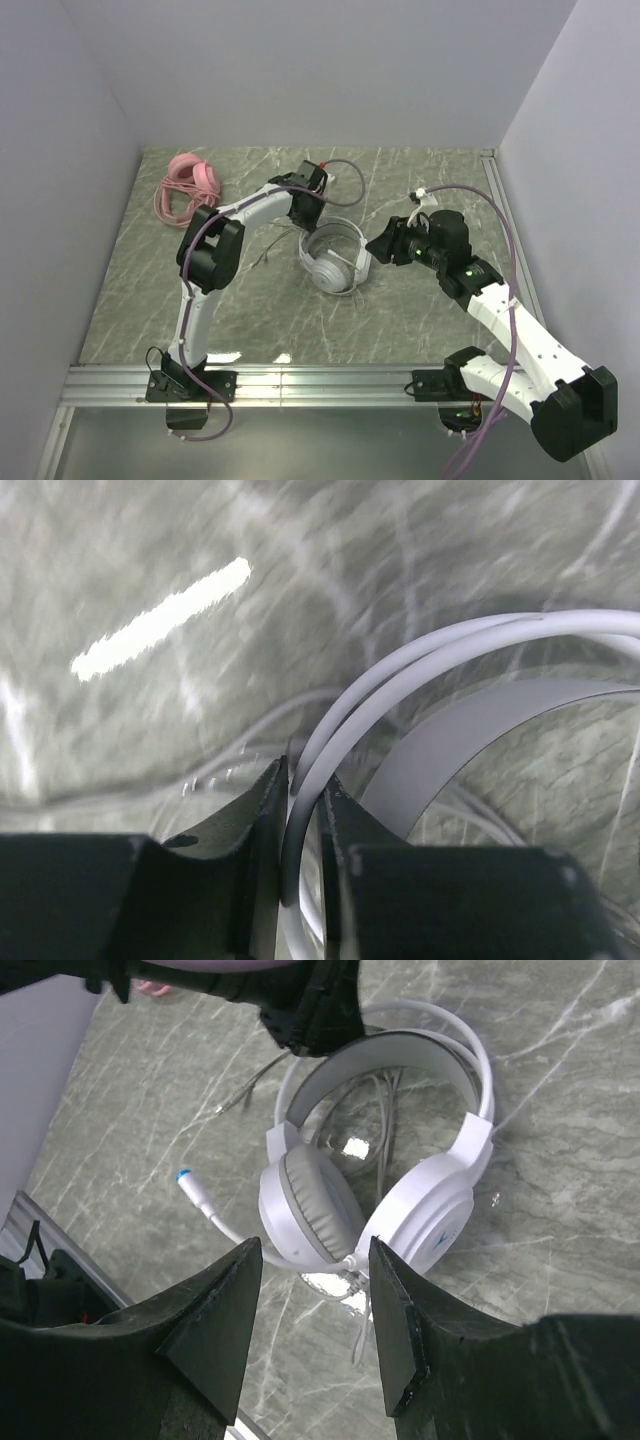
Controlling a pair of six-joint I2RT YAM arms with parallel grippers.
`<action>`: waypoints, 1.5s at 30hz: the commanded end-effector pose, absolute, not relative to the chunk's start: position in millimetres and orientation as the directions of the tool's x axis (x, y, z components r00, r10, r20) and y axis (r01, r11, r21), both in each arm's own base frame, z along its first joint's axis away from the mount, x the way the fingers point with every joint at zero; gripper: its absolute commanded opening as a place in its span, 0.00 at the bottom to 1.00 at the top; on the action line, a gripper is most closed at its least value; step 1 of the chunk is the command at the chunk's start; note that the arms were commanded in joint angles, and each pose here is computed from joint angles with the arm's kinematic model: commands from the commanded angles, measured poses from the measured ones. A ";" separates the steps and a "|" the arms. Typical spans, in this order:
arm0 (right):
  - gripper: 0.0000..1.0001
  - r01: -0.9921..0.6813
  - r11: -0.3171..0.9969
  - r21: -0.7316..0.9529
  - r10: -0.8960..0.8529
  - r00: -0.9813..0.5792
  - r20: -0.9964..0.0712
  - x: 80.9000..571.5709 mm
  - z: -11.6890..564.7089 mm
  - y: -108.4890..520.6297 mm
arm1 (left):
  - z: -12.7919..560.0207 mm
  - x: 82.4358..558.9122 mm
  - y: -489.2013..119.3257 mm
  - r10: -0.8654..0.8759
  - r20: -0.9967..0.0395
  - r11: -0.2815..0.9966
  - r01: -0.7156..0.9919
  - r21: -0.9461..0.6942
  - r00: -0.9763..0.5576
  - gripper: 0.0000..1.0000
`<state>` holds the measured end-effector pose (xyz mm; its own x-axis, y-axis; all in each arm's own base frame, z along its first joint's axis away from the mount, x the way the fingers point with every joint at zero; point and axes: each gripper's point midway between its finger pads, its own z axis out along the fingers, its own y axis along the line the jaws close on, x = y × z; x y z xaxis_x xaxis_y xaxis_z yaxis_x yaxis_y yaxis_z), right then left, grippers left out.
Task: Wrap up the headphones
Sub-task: Grab headphones with the left arm
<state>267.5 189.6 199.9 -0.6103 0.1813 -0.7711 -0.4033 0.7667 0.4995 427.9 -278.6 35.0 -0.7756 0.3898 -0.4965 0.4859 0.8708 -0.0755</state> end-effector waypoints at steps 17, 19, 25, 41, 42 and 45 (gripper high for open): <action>0.54 -0.421 0.752 0.508 0.208 -0.580 -0.788 270.4 207.1 192.9 | 143.9 395.7 -207.6 -0.196 -0.665 0.980 -0.119 -0.160 -0.721 0.00; 0.54 -0.416 0.755 0.508 0.213 -0.576 -0.789 271.3 206.6 192.1 | 142.1 393.2 -203.9 -0.240 -0.664 0.971 -0.162 -0.178 -0.708 0.00; 0.54 -0.403 0.768 0.498 0.253 -0.523 -0.814 272.1 215.4 183.5 | 168.1 388.6 -180.2 -0.333 -0.708 0.939 -0.285 -0.191 -0.623 0.00; 0.72 -0.471 0.679 0.564 0.410 -0.394 -0.823 265.4 212.6 183.1 | 268.9 356.7 -166.7 -0.571 -0.661 0.806 -0.180 -0.564 -0.487 0.00; 0.73 -0.490 0.673 0.554 0.412 -0.374 -0.831 265.6 217.8 184.8 | 279.6 351.8 -165.7 -0.587 -0.658 0.792 -0.165 -0.587 -0.472 0.00; 0.80 -0.571 0.642 0.512 0.402 -0.318 -0.858 260.0 231.4 195.9 | 294.9 343.6 -165.3 -0.597 -0.653 0.778 -0.140 -0.612 -0.466 0.00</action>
